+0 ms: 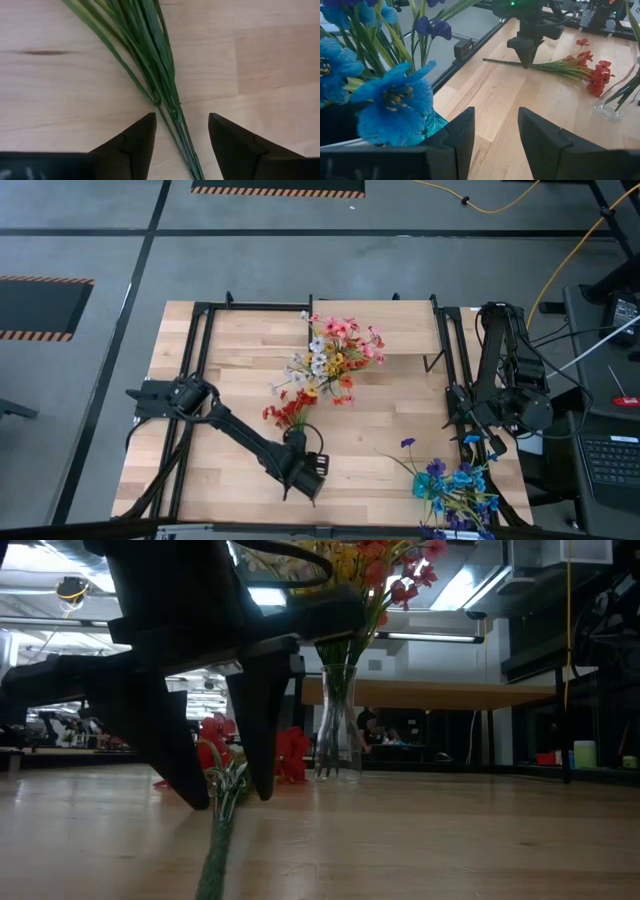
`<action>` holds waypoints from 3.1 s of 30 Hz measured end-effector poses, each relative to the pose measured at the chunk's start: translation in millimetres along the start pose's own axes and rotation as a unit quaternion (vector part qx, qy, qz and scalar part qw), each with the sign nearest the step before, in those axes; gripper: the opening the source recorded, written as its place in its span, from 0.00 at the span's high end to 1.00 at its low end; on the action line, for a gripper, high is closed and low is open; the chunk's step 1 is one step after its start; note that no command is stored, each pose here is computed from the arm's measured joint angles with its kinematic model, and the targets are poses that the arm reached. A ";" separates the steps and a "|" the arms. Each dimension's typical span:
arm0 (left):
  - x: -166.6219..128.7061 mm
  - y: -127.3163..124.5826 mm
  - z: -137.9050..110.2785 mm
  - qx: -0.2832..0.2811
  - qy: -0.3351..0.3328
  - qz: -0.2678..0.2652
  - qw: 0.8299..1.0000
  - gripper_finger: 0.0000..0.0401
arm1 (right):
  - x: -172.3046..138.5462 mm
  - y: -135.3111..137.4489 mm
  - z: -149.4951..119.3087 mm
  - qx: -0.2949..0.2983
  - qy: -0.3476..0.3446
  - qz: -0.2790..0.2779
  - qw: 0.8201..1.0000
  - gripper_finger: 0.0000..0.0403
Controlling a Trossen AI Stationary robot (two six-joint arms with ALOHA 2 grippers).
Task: Pick and place flowers into a vace then onto a shelf
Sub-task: Put the red flowers into the blue vase
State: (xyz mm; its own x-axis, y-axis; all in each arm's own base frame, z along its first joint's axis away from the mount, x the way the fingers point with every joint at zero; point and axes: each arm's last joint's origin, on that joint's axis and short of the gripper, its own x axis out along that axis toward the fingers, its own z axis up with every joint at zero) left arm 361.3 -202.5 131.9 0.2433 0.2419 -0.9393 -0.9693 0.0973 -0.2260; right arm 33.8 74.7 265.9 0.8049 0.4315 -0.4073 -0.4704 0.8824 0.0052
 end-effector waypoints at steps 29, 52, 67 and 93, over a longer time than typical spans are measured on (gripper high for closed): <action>-11.8 23.8 -19.9 0.063 0.025 0.060 0.996 0.99 | 0.0 0.0 0.0 0.000 0.000 0.000 1.000 0.62; -112.4 8.6 -72.8 0.240 -0.053 -0.186 0.951 0.99 | 0.0 0.1 0.0 0.001 0.000 0.000 1.000 0.62; -145.5 38.6 -98.2 0.250 -0.258 -0.289 0.887 0.99 | 0.0 0.1 0.0 0.001 0.000 0.000 1.000 0.62; -154.3 -40.2 -11.3 0.423 -0.345 -0.224 0.808 0.99 | -0.1 -0.1 0.3 -0.001 -0.002 -0.002 1.000 0.62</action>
State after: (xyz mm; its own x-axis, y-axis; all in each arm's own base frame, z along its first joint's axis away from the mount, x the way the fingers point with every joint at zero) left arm 362.4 -254.7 283.1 0.8077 0.4514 -0.3793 -0.4777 0.8781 0.0278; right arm 33.9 74.6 266.2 0.8075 0.4292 -0.4046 -0.4687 0.8834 0.0017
